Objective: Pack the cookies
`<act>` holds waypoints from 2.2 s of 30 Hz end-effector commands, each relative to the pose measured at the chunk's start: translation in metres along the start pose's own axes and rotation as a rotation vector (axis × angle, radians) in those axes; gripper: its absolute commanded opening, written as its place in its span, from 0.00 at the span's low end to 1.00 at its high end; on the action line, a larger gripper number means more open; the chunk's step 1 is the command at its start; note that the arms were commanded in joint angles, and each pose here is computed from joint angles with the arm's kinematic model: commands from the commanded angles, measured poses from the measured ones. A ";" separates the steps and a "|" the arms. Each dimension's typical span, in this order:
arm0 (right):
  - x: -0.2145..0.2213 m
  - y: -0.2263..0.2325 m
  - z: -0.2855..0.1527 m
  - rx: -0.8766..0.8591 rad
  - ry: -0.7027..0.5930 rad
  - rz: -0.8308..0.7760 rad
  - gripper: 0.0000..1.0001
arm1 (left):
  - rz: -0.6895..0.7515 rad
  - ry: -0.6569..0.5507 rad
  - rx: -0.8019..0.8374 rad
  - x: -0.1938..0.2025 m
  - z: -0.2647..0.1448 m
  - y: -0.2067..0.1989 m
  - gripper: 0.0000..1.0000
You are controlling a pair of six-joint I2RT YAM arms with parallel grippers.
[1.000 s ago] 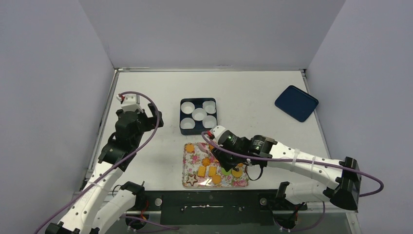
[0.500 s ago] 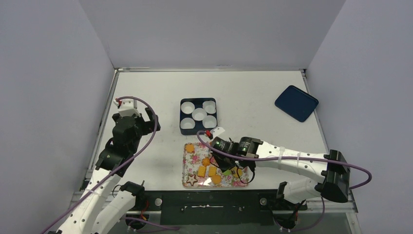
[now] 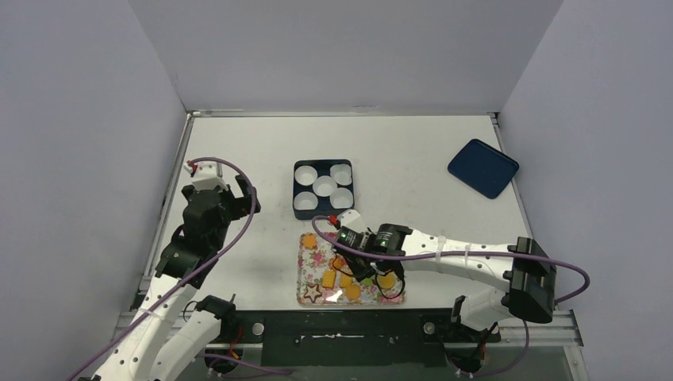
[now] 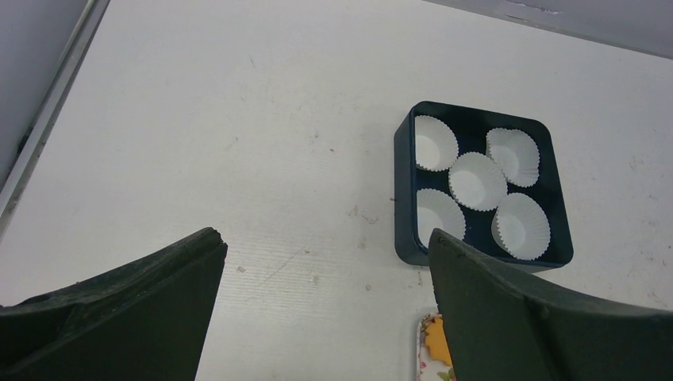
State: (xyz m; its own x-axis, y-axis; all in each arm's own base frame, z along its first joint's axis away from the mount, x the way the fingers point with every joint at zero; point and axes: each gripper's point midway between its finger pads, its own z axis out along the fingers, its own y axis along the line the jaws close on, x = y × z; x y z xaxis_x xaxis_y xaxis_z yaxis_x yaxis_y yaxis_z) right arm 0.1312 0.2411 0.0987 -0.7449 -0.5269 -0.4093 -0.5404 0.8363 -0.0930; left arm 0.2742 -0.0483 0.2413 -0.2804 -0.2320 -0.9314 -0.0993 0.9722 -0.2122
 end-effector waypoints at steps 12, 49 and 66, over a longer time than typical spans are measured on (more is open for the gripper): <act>-0.022 0.012 0.007 0.013 -0.042 0.022 0.39 | 0.003 -0.021 -0.002 -0.006 -0.002 0.000 0.97; -0.023 0.025 -0.004 -0.025 0.016 -0.009 0.49 | 0.000 -0.024 0.004 -0.006 -0.003 -0.001 0.97; -0.013 0.020 -0.004 -0.070 0.097 0.048 0.41 | 0.002 -0.025 0.003 -0.006 -0.003 -0.002 0.97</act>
State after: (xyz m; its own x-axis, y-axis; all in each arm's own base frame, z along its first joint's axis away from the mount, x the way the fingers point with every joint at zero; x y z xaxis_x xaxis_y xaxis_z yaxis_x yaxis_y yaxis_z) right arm 0.1286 0.2628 0.0933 -0.7907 -0.5241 -0.3164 -0.5404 0.8404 -0.0415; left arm 0.2731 -0.0499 0.2399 -0.2823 -0.2276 -0.9320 -0.0965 0.9733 -0.2084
